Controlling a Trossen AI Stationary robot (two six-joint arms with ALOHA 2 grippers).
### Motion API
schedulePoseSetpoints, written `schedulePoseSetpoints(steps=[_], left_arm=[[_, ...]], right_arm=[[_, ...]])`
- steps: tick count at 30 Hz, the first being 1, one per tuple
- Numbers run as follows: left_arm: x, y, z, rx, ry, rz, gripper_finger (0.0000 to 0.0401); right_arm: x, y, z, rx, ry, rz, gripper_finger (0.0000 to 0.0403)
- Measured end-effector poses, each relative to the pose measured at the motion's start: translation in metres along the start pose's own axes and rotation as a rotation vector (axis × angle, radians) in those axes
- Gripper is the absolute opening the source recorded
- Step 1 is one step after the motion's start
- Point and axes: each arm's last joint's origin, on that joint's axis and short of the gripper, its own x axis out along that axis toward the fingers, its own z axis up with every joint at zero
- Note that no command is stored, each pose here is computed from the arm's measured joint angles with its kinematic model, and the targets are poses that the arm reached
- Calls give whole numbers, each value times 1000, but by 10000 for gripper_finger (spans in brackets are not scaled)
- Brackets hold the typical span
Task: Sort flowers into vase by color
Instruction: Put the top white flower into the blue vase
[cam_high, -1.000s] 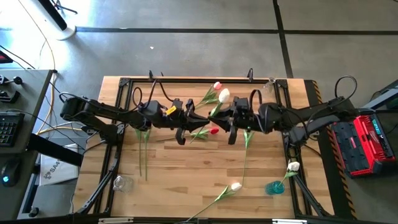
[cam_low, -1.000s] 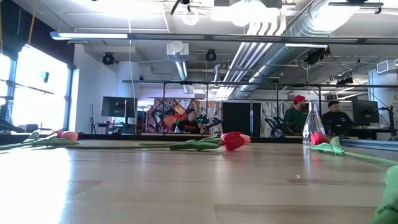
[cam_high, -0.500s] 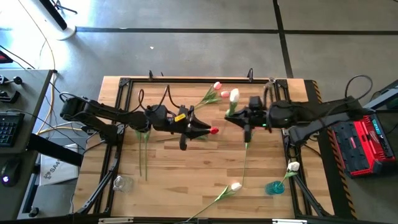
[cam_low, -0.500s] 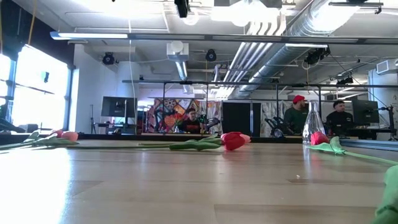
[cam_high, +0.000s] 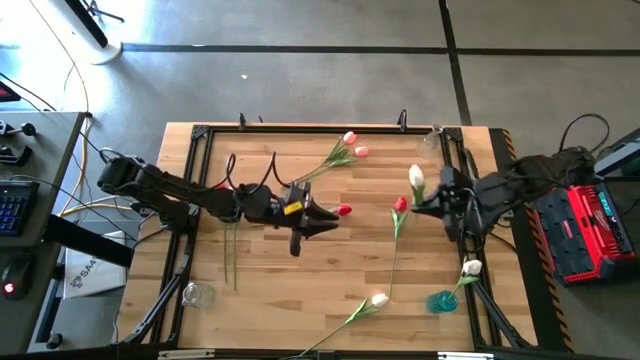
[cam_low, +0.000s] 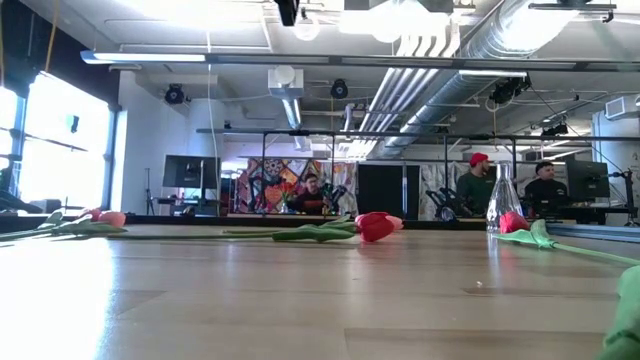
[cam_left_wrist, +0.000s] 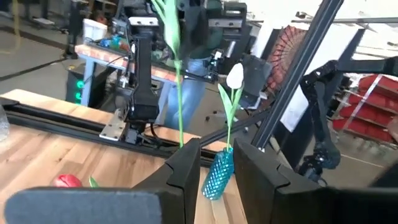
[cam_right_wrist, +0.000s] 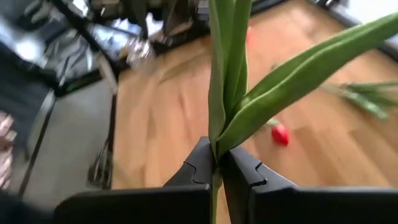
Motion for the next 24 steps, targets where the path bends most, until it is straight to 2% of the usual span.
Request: schedulePoseSetpoints(steps=[5,10,19,24], left_arm=[[5,-11,-11,-2,-30,55,80],[12,-23,-23,-40,-92,72,80],[41,-40,-41,-30,-67,86,80],[56,-44,-35,-36,-95,84,80]], right_arm=[[-15,6,-12,-36,103,170,0],[-33,10,-20,-41,144,315,0],[-44,18,-29,-106,155,406,0],[-46,28,-31,-136,143,454,0]])
